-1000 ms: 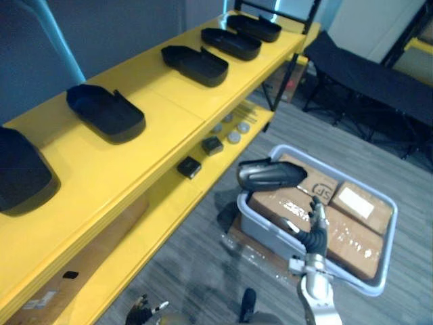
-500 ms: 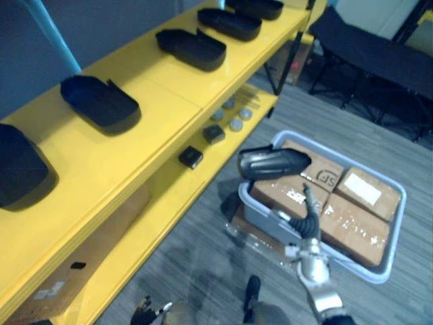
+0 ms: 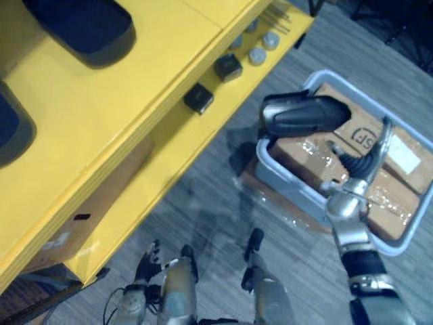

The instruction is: Walk over and take plastic housings, then place them on the shelf

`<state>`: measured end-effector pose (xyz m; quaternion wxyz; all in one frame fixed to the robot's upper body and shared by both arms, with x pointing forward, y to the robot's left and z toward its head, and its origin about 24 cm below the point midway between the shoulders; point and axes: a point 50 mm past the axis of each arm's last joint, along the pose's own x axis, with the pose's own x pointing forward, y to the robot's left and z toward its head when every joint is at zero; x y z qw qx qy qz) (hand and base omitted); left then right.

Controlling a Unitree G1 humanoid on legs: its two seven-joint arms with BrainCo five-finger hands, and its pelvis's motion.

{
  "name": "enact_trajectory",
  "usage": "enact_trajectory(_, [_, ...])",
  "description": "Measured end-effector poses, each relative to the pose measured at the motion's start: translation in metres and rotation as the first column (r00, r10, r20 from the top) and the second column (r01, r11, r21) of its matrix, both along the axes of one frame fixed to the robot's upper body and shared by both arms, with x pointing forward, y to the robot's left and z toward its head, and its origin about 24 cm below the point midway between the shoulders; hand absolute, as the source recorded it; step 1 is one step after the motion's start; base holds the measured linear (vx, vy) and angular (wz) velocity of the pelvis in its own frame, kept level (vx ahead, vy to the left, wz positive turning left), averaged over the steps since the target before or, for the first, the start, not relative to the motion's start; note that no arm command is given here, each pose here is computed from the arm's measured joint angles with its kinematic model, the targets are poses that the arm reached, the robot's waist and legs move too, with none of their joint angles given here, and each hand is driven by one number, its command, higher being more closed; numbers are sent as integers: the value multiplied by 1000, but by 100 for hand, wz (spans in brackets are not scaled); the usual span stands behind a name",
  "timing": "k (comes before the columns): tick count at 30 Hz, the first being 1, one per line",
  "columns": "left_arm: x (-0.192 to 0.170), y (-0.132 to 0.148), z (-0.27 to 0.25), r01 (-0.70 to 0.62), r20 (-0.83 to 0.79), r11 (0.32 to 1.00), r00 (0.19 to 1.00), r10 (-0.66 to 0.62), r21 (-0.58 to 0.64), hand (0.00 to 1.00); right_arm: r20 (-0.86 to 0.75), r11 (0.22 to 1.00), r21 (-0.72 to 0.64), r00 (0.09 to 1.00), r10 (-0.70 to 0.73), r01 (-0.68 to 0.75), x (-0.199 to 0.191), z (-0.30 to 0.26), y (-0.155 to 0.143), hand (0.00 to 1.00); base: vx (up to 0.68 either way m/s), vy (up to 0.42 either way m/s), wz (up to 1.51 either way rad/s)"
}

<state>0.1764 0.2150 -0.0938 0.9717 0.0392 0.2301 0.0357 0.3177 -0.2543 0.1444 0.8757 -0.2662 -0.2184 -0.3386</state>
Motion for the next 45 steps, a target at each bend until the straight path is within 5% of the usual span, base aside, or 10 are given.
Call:
enact_trajectory(13, [1, 4, 3, -6, 7, 1000, 1000, 6, 20, 0, -263, 968, -183, 957, 123, -174, 36, 36, -14, 0, -26, 12, 10])
enact_trajectory(32, [-4, -7, -4, -52, -8, 995, 999, 51, -90, 0, -348, 962, -218, 908, -233, 163, 31, 62, -97, 0, -2, 4, 1])
enact_trajectory(45, [-5, -15, -6, -42, -10, 991, 999, 41, -126, 0, -419, 958, -280, 889, -186, 68, 38, 72, -96, 0, -17, 8, 5])
